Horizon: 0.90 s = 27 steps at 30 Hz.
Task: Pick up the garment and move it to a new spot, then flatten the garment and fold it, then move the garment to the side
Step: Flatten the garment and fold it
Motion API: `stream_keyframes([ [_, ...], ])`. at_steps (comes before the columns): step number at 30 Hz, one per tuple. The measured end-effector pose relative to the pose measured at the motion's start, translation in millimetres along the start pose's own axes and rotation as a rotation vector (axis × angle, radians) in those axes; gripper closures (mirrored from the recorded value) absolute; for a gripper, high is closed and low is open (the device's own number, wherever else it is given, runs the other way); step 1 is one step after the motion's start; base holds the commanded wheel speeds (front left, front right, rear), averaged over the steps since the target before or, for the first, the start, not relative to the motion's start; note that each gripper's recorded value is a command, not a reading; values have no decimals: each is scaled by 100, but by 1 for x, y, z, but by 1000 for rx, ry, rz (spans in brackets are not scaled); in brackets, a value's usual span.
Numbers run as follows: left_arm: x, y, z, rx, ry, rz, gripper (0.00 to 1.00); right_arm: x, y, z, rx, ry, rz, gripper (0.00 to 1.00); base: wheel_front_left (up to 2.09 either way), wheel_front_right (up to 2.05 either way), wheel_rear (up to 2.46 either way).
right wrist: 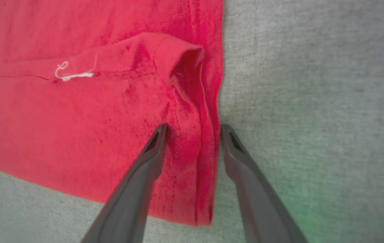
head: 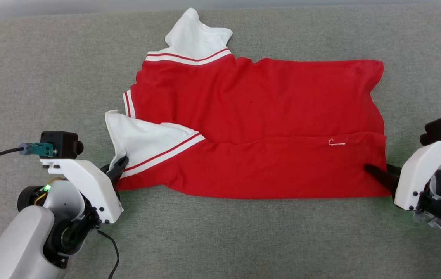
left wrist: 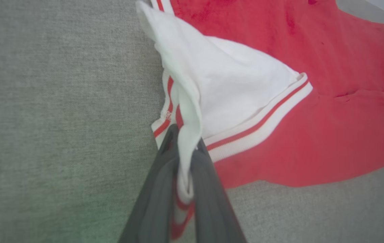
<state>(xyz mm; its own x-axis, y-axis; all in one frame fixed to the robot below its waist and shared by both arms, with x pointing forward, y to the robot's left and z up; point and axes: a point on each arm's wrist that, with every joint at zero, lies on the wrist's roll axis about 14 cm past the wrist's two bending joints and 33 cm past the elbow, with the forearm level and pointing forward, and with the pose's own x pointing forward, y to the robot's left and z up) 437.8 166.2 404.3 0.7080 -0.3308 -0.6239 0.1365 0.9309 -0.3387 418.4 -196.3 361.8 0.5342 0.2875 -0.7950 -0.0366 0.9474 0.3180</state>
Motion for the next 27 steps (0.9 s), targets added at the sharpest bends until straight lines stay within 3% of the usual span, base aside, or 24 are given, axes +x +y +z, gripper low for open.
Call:
stream_keyframes([
  [1,0,0,0,-1,1,0,100,0,0,1,-3,5,0,100,0,0,0],
  [16,-28,-7,1,-11,-22,4,100,-34,38,20,-117,-125,81,100,0,0,0],
  [27,-85,-7,-28,-20,-41,59,100,-82,52,-8,-179,-168,108,100,0,0,0],
])
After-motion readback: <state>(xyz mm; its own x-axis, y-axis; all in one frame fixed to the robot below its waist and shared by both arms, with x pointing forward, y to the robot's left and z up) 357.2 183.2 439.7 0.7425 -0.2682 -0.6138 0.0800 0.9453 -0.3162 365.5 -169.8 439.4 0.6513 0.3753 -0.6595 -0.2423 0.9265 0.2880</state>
